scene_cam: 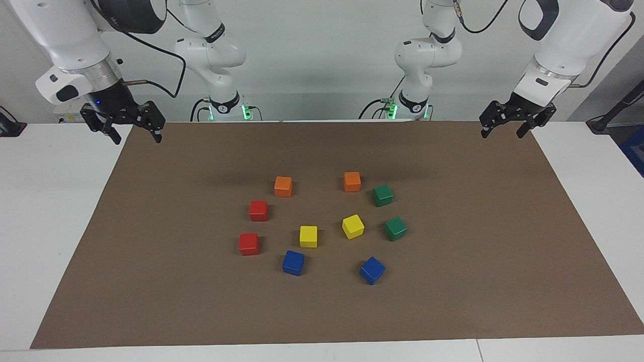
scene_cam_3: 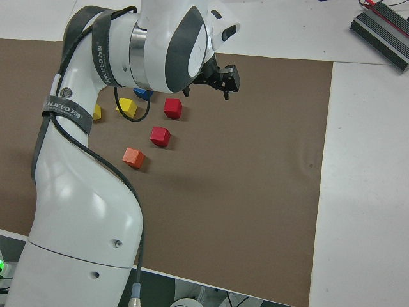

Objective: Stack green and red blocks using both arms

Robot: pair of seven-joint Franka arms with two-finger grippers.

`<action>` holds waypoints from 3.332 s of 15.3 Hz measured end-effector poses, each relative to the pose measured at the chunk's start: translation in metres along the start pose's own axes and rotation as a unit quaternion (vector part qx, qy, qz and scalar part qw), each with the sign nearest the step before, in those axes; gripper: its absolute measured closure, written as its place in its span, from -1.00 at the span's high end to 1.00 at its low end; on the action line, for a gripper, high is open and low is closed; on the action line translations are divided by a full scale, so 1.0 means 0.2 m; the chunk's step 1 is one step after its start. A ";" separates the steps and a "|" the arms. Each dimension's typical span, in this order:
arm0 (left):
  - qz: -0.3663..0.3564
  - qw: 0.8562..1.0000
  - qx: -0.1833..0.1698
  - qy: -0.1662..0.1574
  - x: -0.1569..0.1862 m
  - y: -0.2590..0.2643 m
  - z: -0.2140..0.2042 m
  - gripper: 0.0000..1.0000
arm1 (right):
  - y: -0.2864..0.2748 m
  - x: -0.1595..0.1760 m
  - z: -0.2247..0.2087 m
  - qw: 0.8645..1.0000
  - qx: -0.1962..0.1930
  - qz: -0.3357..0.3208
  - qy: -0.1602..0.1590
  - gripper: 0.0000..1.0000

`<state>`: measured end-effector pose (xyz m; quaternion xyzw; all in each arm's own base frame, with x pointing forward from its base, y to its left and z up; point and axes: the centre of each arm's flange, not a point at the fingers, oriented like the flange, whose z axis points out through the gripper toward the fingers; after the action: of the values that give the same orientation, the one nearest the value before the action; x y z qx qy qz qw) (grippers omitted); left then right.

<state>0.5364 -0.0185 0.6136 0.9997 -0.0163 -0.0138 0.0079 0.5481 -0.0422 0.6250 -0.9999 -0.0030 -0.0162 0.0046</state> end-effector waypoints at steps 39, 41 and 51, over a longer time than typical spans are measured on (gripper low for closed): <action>-0.162 0.987 0.011 -0.013 -0.04 1.19 1.49 1.00 | -0.91 0.03 0.88 0.996 -0.008 0.080 -0.033 1.00; -0.162 0.987 0.012 -0.014 -0.04 1.19 1.50 0.82 | -0.90 0.09 1.01 0.996 -0.009 0.085 -0.029 1.00; -0.171 0.985 0.020 -0.030 0.08 0.95 1.34 0.11 | -1.22 0.13 1.43 0.988 0.005 0.149 -0.032 1.00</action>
<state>0.5395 -0.2131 0.3482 0.9869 0.1543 -0.0441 -0.0155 0.5811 0.2038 0.3422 -0.9891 0.1456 0.0164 0.0121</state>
